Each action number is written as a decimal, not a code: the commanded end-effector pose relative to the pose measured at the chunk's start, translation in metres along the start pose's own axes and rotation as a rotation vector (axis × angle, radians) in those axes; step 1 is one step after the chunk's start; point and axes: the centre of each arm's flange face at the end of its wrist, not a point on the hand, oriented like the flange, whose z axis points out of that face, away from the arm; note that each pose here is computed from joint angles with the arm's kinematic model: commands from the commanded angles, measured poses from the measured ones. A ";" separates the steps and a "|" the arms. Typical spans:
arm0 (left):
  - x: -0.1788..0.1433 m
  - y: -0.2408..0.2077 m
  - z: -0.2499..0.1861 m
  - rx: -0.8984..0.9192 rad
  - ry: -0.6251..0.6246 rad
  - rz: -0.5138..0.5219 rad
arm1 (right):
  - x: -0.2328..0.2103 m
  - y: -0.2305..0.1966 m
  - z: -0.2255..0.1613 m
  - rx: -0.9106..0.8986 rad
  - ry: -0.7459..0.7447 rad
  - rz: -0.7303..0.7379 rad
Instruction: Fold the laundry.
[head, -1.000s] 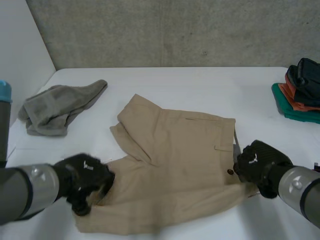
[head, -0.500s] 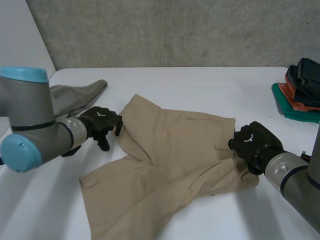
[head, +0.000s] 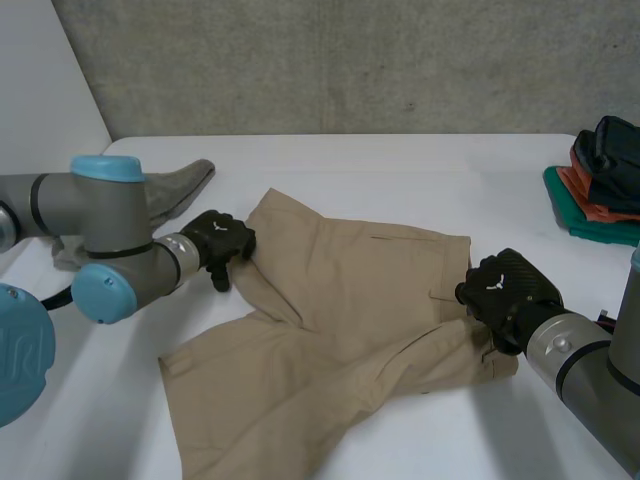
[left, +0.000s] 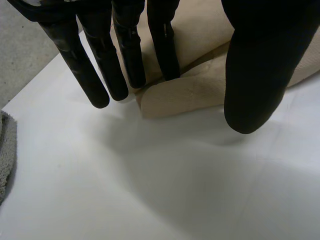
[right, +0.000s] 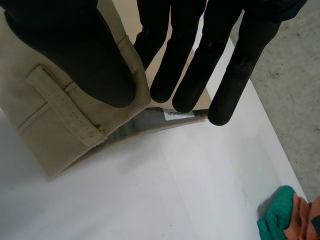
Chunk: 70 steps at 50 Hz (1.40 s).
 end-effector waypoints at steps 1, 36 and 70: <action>0.002 -0.001 0.005 0.004 -0.020 0.046 | -0.004 0.001 -0.001 -0.005 -0.013 -0.003; -0.009 -0.002 -0.046 -0.293 -0.211 0.045 | -0.018 -0.007 -0.014 0.022 -0.045 -0.021; -0.003 -0.004 -0.035 -0.148 -0.025 0.005 | -0.015 -0.006 -0.011 0.017 -0.029 0.001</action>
